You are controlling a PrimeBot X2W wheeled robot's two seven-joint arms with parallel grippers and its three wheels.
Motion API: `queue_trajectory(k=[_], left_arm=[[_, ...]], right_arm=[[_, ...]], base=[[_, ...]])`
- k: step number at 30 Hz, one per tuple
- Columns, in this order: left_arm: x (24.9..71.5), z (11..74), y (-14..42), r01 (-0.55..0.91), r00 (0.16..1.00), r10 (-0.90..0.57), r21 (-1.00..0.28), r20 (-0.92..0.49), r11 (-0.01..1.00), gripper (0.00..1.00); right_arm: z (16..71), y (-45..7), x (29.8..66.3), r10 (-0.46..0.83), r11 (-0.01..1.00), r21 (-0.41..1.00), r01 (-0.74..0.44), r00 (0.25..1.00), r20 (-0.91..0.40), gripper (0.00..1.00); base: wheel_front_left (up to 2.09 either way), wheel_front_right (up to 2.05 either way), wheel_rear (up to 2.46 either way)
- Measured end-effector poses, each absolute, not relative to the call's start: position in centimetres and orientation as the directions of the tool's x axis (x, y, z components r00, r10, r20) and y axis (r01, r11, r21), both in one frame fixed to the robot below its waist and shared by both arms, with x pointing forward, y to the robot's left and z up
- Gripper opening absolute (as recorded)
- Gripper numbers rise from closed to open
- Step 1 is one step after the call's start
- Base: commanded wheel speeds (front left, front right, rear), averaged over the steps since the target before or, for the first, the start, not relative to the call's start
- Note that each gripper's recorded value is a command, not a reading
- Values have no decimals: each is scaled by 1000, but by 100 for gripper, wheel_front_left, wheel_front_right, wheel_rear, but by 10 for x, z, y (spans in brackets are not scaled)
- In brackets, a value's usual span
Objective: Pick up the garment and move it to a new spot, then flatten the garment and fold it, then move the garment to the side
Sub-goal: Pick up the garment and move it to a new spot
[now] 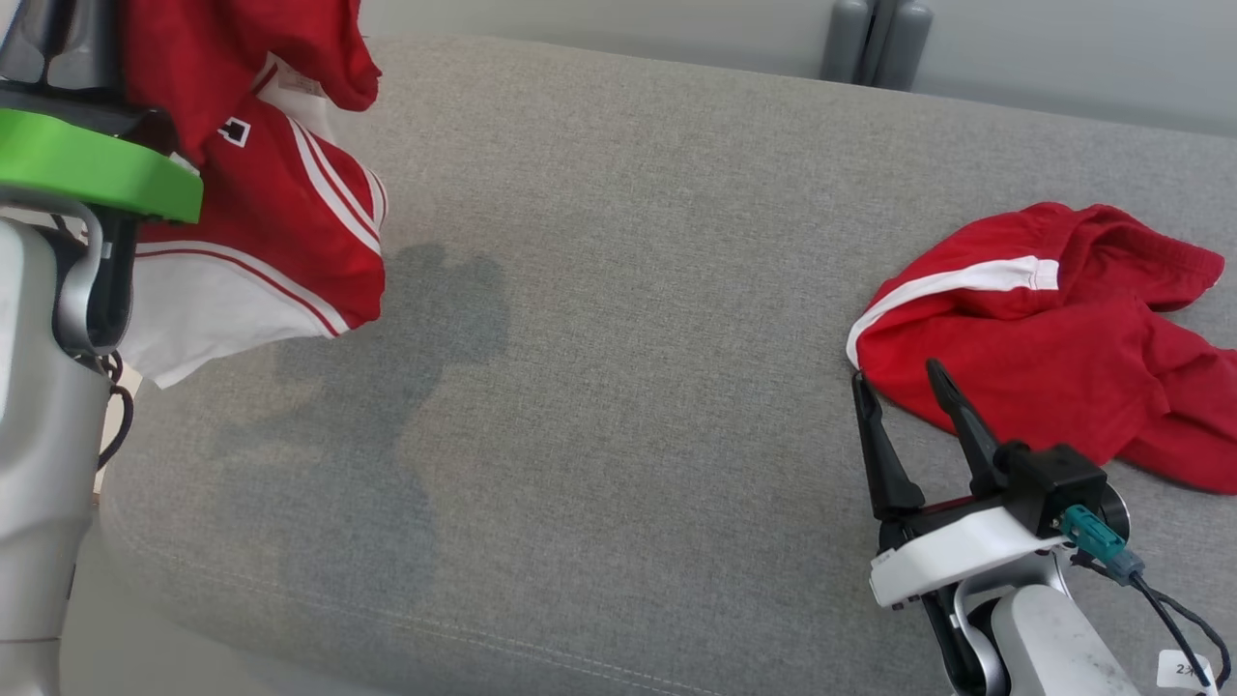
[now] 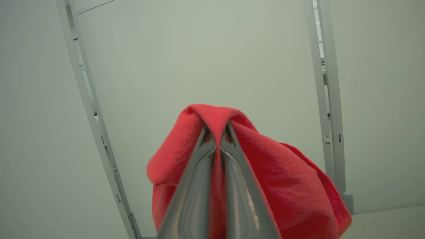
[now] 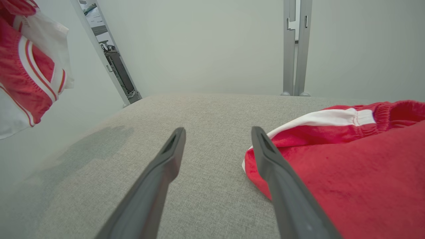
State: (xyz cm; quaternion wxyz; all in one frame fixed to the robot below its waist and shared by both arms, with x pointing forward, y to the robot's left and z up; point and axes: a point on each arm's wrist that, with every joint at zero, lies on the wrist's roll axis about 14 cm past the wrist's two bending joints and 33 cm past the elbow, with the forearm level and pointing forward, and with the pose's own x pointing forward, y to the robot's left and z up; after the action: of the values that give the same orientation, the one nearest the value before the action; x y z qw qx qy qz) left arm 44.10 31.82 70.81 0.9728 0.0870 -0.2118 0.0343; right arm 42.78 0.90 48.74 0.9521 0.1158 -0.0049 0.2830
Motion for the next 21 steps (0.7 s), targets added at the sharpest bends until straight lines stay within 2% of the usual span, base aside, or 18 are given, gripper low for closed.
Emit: queue_trajectory(k=[12,21], left_arm=[[482,715,339,-152,896,79,135,436,979,0],[531,668,357,-190,925,147,89,351,978,0]], right_arm=[[485,-24,452,492,855,140,-499,866,85,100],[483,-57,467,433,894,85,-439,898,79,100]], base=[[0,0,0],[0,0,0]])
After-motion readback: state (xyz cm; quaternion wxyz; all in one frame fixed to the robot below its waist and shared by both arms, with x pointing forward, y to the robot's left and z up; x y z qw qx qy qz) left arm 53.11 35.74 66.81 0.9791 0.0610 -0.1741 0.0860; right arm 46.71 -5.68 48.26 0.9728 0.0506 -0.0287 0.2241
